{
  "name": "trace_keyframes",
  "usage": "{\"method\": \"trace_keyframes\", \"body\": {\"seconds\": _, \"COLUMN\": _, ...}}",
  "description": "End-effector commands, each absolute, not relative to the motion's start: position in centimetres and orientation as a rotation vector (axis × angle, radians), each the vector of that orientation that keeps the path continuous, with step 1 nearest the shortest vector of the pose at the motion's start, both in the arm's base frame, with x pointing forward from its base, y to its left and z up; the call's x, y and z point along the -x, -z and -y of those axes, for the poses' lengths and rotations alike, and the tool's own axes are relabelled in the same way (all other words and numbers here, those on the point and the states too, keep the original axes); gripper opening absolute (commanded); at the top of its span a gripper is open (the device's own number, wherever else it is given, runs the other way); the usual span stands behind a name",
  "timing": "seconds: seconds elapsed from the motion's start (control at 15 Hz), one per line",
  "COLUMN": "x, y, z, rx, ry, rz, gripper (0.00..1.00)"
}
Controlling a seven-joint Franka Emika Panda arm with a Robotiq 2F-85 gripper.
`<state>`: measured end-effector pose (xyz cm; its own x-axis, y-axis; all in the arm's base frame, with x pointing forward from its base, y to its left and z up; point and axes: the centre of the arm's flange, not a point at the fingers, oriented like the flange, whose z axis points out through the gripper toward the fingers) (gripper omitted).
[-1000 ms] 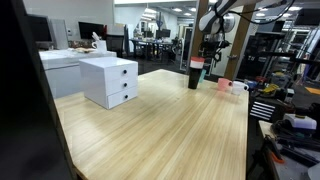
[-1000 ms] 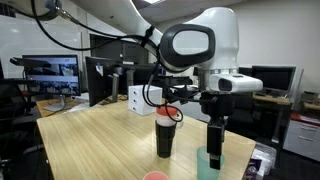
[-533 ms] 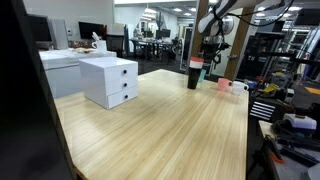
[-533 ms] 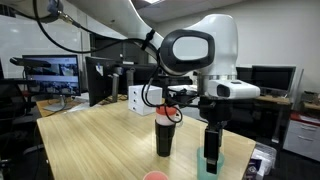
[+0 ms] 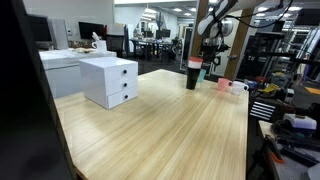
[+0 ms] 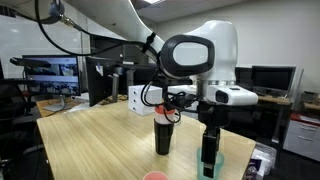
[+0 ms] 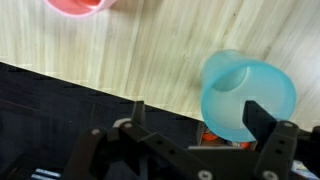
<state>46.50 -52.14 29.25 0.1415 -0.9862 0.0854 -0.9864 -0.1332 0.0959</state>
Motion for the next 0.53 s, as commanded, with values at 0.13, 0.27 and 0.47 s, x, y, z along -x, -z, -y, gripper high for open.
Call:
{"method": "trace_keyframes", "body": {"seconds": 0.13, "x": -46.4, "y": -28.0, "z": 52.7, "rx": -2.274, "ry": 0.04, "rz": 2.007, "gripper": 1.0}}
{"method": "trace_keyframes", "body": {"seconds": 0.27, "x": -46.4, "y": -27.6, "z": 52.6, "rx": -2.271, "ry": 0.051, "rz": 2.009, "gripper": 1.0}}
{"method": "trace_keyframes", "body": {"seconds": 0.47, "x": -46.5, "y": -27.3, "z": 52.6, "rx": -2.274, "ry": 0.049, "rz": 2.007, "gripper": 0.74}}
